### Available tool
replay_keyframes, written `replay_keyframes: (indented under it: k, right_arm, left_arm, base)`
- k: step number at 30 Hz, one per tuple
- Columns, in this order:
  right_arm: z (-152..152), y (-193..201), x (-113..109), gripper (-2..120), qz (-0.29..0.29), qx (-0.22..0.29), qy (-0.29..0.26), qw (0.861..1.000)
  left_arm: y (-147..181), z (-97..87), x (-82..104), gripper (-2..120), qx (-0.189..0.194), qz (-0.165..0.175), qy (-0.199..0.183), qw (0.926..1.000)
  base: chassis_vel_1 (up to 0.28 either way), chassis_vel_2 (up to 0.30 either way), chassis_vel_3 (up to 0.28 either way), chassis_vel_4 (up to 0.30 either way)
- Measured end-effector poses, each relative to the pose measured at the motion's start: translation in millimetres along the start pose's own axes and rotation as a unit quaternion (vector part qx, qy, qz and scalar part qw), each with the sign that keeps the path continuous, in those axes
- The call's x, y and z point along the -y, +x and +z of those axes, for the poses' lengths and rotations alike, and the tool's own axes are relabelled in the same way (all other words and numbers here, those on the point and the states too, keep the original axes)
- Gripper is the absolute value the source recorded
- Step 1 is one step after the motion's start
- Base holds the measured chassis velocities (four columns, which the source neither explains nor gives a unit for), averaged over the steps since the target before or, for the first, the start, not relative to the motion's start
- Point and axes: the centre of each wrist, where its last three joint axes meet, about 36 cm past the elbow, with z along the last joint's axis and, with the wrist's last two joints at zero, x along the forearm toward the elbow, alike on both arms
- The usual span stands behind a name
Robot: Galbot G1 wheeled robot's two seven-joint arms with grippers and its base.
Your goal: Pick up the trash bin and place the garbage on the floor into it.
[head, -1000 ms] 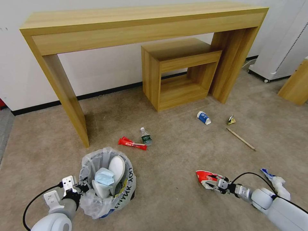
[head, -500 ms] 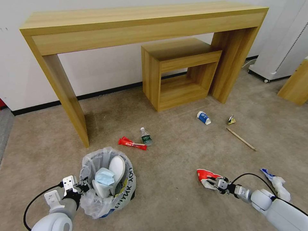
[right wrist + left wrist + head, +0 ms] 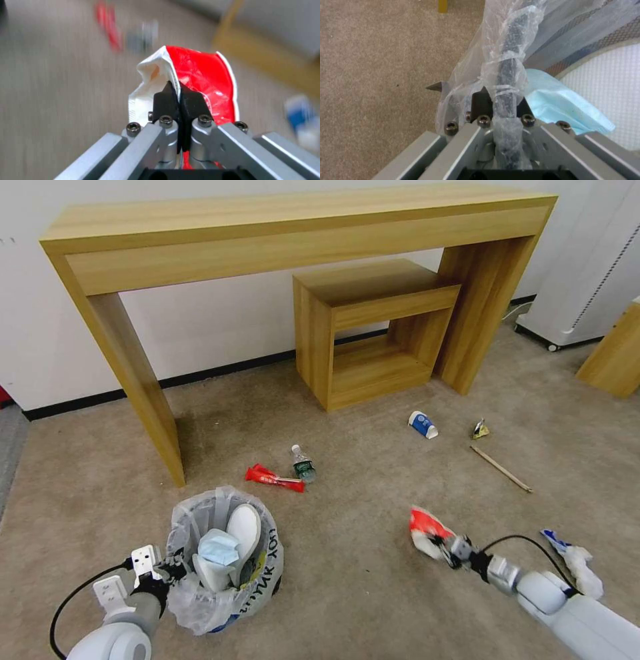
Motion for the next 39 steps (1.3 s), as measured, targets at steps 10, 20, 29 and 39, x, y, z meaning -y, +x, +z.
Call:
replay_keyframes:
  k: [10,20,29,39]
  right_arm:
    - [-170.6,-64.9,-9.1,0,-0.058,0.239,-0.04,0.969]
    - [-277.7,-78.9,-46.5,0,-0.174,0.31,-0.089,0.93]
    - [-277.4,-97.8,-106.8,0,-0.264,0.27,-0.124,0.918]
    - [-256.2,-141.0,-148.3,0,-0.291,0.228,-0.132,0.92]
  left_arm:
    - [6.2,-3.7,3.9,0,0.003,0.005,-0.002,1.0]
    - [8.8,-8.5,6.6,0,0.006,0.007,-0.003,0.9999]
    - [10.1,-8.9,9.3,0,0.008,0.008,0.002,0.9999]
    - [17.3,-8.8,11.9,0,0.011,0.008,0.007,0.9999]
  base:
    - [0.0,0.0,0.0,0.0]
    - [0.0,0.0,0.0,0.0]
    - [0.0,0.0,0.0,0.0]
    - [0.0,0.0,0.0,0.0]
